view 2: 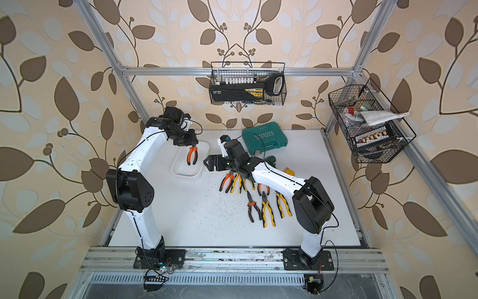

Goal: Take the pliers out of the storage box
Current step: Pick up the pliers from the storage box, then place the pliers at the center of the board.

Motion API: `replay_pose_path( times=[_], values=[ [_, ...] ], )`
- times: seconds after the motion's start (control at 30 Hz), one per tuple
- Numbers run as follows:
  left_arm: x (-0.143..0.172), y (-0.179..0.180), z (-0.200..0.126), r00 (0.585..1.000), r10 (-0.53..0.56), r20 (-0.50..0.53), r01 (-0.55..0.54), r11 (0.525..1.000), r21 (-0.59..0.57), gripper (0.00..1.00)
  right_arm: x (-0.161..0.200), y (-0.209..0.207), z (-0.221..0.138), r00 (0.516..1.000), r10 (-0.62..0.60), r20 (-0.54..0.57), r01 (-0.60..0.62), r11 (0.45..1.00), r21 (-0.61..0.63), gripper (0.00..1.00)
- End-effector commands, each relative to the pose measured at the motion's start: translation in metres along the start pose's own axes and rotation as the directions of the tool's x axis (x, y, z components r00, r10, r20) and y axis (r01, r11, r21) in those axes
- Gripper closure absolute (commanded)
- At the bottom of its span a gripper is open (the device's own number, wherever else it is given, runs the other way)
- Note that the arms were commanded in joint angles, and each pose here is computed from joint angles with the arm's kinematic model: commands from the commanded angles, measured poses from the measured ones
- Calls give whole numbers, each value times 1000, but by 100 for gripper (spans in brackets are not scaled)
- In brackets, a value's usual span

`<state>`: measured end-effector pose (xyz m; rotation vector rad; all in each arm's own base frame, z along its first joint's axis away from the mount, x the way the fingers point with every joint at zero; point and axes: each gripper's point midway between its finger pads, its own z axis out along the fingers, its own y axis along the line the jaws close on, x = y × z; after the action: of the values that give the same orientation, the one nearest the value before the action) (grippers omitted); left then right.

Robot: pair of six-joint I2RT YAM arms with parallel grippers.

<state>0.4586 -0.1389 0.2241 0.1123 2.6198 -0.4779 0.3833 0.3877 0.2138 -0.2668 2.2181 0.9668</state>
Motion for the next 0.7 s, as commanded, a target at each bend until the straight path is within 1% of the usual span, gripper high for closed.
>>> replay_pose_path(
  times=[0.0, 0.13, 0.27, 0.3, 0.33, 0.5, 0.67],
  values=[
    [-6, -37, -27, 998, -24, 60, 19, 996, 92, 100, -22, 19, -3, 996, 73, 41, -70, 994, -78, 3],
    [-1, -57, -24, 999, -16, 39, 10, 990, 138, 100, -29, 19, 1, 992, 122, 38, -118, 989, -89, 7],
    [2, -76, -26, 1000, -12, 29, 7, 981, 191, 100, -30, 17, 10, 981, 193, 11, -191, 978, -89, 16],
    [2, -80, -26, 1000, -10, 27, 4, 980, 199, 100, -37, 4, 11, 976, 217, 19, -215, 974, -76, 19],
    [2, -84, -28, 1000, -5, 30, -1, 978, 208, 100, -37, 2, 13, 973, 230, 18, -229, 971, -71, 21],
    [5, -94, -30, 1000, -3, 22, -3, 970, 242, 100, -41, -4, 23, 965, 260, 12, -259, 964, -61, 37],
    [9, -101, -29, 1000, -6, 6, 4, 963, 271, 100, -45, -3, 32, 961, 278, -4, -277, 957, -79, 52]
  ],
)
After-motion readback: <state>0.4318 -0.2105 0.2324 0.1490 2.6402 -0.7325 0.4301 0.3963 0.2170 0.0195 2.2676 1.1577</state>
